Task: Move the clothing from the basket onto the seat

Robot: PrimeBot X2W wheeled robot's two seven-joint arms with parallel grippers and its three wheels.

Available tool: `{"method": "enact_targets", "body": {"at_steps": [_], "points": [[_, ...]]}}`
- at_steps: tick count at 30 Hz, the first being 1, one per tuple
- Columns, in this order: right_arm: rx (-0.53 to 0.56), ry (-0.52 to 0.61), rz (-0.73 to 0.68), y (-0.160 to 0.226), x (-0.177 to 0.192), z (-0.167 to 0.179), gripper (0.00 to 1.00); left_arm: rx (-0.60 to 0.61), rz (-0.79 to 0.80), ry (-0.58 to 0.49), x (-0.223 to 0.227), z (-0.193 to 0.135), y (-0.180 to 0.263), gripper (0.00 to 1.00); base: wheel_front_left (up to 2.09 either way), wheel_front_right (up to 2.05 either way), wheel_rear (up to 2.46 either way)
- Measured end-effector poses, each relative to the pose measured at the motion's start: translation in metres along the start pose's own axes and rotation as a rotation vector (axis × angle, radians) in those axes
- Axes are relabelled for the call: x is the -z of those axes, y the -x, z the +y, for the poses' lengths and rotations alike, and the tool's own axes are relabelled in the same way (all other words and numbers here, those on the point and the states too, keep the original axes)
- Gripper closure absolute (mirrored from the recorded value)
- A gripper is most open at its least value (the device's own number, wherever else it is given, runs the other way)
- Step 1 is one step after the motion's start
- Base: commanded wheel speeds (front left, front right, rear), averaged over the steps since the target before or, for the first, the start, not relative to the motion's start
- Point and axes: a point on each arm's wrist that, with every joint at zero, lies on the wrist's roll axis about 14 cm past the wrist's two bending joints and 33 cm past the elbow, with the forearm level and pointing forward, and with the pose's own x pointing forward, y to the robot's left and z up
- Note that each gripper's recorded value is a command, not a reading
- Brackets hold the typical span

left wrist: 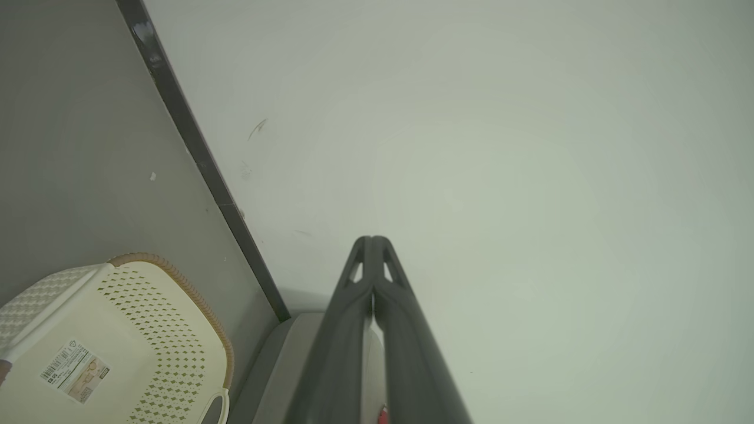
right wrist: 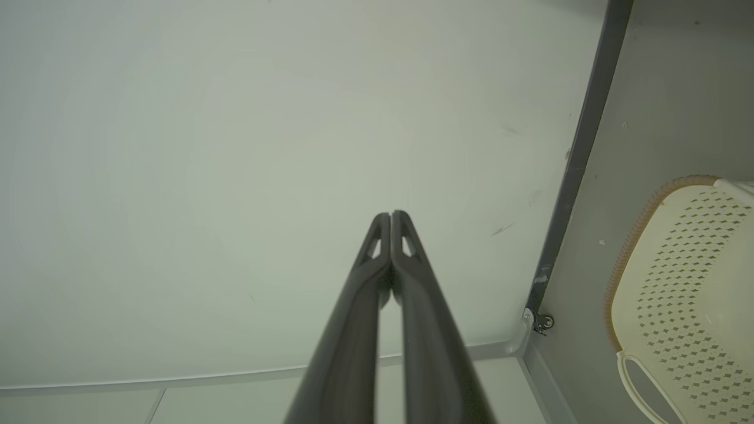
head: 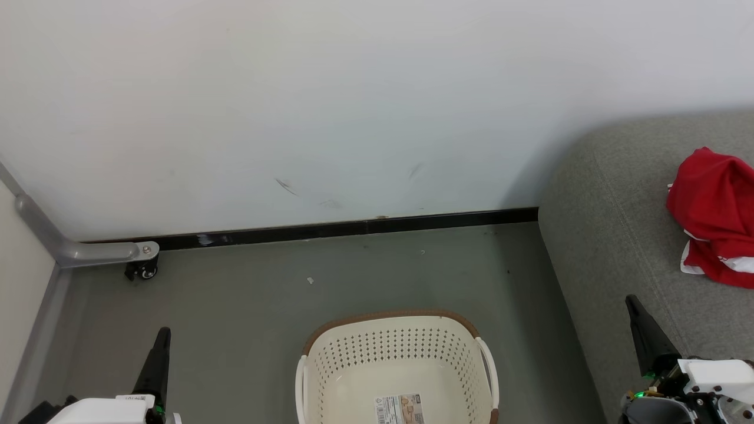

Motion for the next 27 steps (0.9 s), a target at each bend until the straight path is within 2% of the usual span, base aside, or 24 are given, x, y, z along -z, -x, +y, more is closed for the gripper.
{"method": "enact_targets", "body": {"at_steps": [27], "points": [[0.0, -0.003, -0.004, 0.0, -0.001, 0.0001, 1.0, 0.002, 0.0, 0.0, 0.0, -0.0009, -0.0008, 1.0, 0.0, 0.0, 0.0]]}}
